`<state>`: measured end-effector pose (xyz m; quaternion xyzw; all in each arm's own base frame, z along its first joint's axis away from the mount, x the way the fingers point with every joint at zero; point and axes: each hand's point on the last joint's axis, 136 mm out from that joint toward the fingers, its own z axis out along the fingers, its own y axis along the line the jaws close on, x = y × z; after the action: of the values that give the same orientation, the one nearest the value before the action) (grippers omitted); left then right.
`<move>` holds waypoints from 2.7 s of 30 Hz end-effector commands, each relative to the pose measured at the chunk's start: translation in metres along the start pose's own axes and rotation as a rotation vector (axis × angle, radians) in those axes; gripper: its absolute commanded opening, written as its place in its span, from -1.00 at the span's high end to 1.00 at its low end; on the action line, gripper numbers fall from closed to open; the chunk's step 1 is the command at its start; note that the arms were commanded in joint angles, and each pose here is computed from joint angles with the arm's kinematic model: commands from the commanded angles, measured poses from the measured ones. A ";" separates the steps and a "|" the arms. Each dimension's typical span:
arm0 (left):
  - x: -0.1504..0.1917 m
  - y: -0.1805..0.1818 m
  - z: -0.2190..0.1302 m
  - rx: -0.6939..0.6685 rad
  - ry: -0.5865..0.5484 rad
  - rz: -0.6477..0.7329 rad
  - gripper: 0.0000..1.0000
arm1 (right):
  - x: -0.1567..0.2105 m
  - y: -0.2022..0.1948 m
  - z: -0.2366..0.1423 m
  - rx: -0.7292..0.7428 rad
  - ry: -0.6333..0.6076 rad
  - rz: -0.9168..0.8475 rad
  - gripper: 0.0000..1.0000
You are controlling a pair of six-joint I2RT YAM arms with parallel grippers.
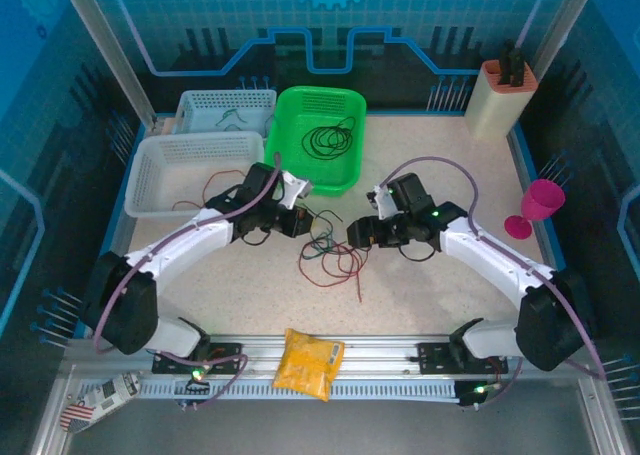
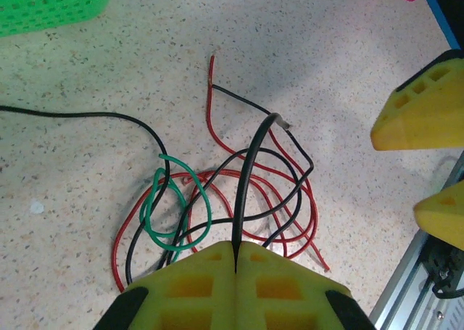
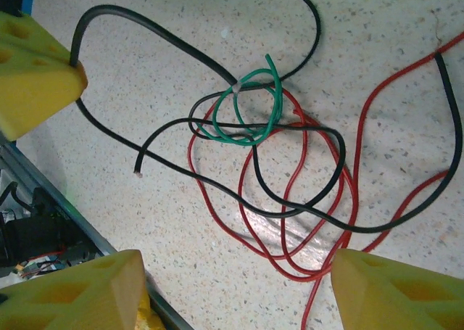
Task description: Untangle the cables
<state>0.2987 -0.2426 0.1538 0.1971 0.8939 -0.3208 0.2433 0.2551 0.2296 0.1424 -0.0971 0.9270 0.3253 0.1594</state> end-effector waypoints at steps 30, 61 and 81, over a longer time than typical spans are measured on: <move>-0.008 -0.020 -0.022 0.036 -0.016 -0.007 1.00 | 0.033 -0.031 0.027 0.017 0.123 -1.261 -0.24; -0.006 0.033 -0.029 -0.286 0.069 -0.031 1.00 | -0.030 0.003 -0.091 -0.107 -0.400 -0.732 1.00; -0.005 0.048 -0.112 -0.408 -0.001 -0.044 1.00 | -0.061 -0.044 -0.144 0.033 -0.517 -0.317 1.00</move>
<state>0.2987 -0.1475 0.1951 0.1177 0.9443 -0.1576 0.2637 0.2851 0.1204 0.2439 -0.1898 0.8156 0.3097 0.4505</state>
